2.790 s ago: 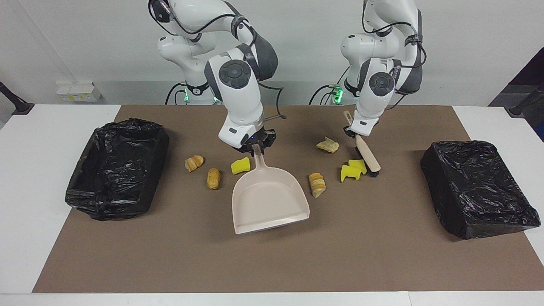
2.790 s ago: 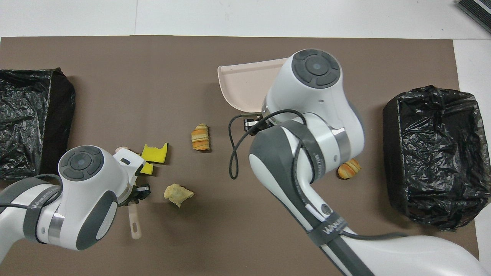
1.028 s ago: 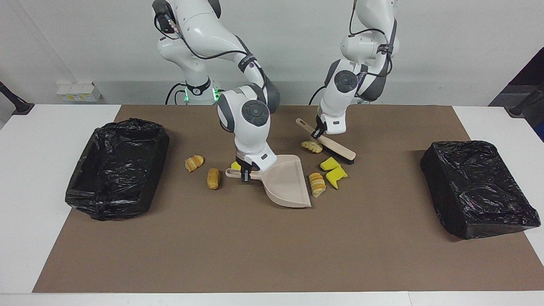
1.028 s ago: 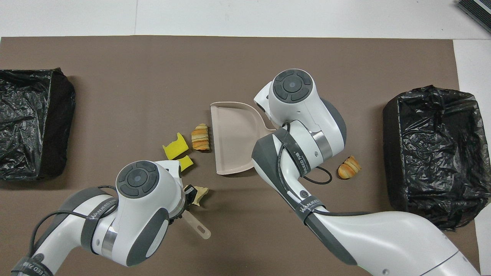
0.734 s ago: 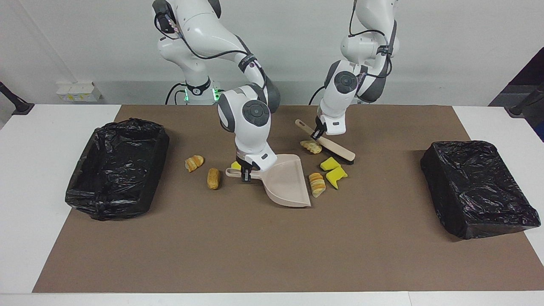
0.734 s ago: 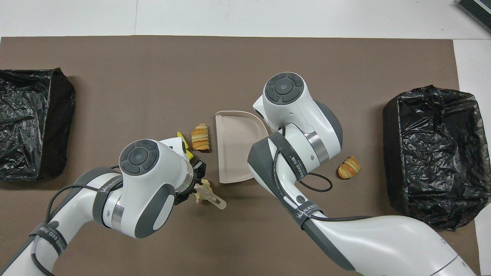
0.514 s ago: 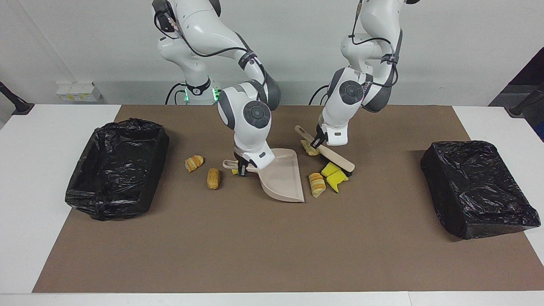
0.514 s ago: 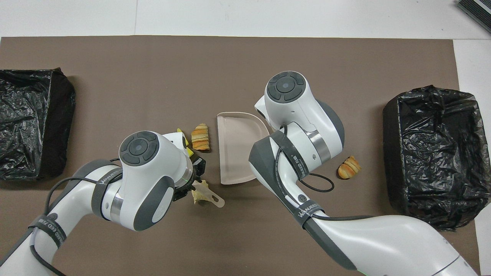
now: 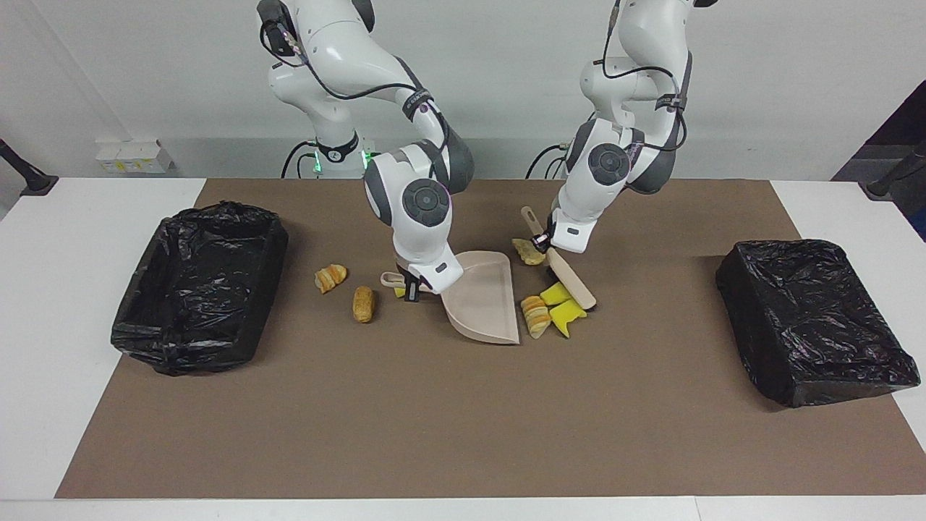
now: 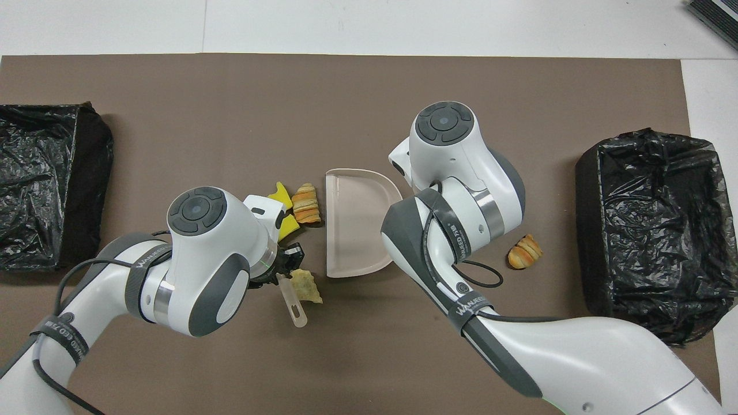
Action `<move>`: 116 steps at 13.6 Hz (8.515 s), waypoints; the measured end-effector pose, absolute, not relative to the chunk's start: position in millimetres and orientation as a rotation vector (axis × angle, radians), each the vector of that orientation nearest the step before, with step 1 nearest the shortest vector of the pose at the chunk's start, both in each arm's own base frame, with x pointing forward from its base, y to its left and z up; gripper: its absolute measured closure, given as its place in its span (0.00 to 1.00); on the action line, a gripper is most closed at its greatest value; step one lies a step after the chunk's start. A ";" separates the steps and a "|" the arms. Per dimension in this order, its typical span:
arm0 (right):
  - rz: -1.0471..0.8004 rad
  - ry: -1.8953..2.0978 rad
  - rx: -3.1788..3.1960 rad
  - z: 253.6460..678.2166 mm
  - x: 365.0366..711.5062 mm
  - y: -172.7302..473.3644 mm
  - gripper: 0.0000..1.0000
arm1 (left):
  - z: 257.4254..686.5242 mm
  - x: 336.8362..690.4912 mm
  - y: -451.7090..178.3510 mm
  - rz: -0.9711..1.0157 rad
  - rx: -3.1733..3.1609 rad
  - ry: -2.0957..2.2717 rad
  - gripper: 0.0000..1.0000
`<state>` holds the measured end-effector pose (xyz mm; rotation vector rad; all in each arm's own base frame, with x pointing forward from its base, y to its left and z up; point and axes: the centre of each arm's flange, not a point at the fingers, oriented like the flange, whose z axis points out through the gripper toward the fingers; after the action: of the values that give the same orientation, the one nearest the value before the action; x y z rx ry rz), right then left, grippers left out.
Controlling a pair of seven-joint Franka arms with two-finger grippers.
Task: Sweep and dump trash in bin
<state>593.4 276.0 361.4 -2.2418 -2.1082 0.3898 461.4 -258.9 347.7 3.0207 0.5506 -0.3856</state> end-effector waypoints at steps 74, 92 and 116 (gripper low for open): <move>0.477 -2.276 -2.126 330.4 531.9 244.0 0.69 | 374.6 355.4 -306.6 -0.402 3.099 0.935 0.75; 0.537 -2.243 -2.217 360.0 505.2 265.9 0.69 | 346.4 363.6 -330.9 -0.338 2.998 0.926 0.75; 0.661 -2.367 -2.248 349.2 473.8 282.1 0.69 | 360.2 337.0 -353.8 -0.295 3.140 0.208 0.75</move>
<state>473.8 282.1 349.2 -2.2483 -2.3674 0.6606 337.0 -353.8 360.2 3.1400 0.2083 -0.2953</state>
